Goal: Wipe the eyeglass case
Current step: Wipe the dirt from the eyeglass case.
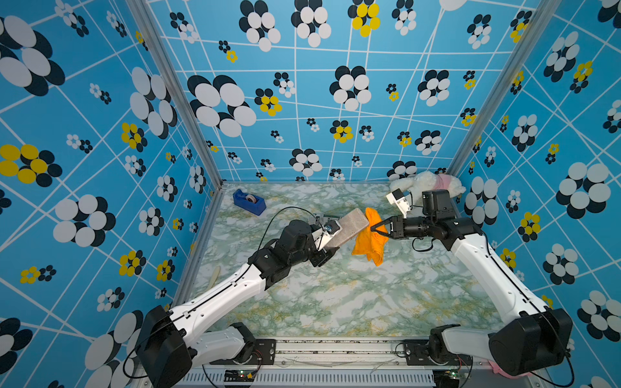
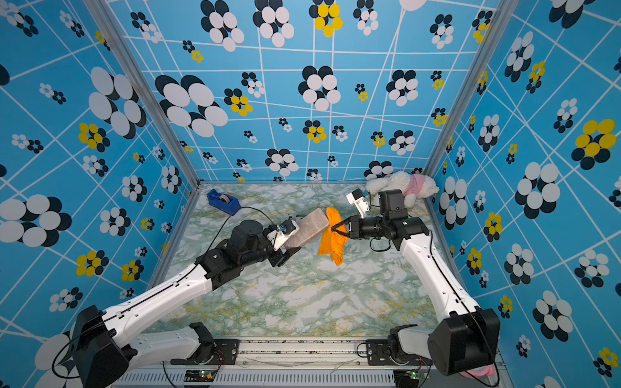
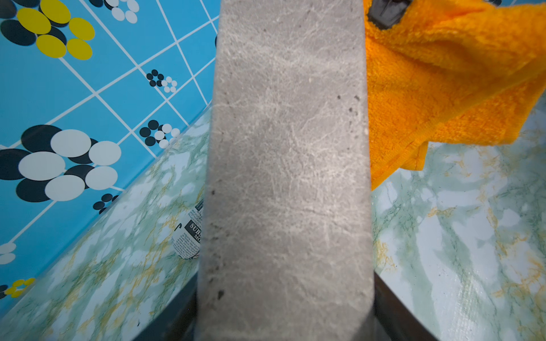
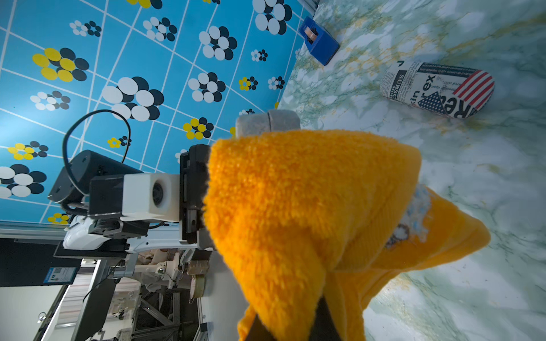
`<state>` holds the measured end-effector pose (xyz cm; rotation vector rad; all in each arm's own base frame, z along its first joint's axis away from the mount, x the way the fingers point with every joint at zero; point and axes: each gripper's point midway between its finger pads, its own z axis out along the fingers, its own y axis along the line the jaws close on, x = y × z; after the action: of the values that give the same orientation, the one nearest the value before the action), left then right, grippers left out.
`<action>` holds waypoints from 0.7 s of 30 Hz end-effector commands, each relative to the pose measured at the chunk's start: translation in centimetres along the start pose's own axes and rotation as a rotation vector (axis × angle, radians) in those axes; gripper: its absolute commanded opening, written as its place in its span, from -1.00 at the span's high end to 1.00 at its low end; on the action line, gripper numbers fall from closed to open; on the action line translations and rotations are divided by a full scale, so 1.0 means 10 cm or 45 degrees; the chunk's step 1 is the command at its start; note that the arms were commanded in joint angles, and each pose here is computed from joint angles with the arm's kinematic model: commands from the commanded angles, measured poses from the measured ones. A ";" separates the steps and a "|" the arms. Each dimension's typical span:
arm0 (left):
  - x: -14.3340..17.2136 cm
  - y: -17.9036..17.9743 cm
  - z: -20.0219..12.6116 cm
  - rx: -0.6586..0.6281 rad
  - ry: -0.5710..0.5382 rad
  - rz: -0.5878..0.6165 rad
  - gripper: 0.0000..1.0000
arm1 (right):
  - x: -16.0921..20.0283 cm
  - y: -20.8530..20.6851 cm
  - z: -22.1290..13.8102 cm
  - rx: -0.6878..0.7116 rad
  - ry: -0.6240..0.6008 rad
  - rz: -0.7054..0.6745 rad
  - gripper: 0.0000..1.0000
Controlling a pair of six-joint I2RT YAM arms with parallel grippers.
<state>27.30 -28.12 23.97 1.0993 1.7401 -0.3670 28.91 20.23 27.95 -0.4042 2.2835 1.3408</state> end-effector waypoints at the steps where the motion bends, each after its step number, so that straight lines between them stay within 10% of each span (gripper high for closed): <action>1: -0.08 -0.30 0.00 0.122 -0.001 0.152 0.95 | -0.06 0.03 0.04 0.002 0.020 -0.070 1.00; 21: 0.02 -0.42 0.06 0.186 0.049 0.162 0.95 | -0.08 -0.32 -0.05 0.272 0.042 -0.097 1.00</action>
<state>24.70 -29.80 21.67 1.2968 1.7297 -0.3624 30.12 17.89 26.75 -0.4480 2.3944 1.0105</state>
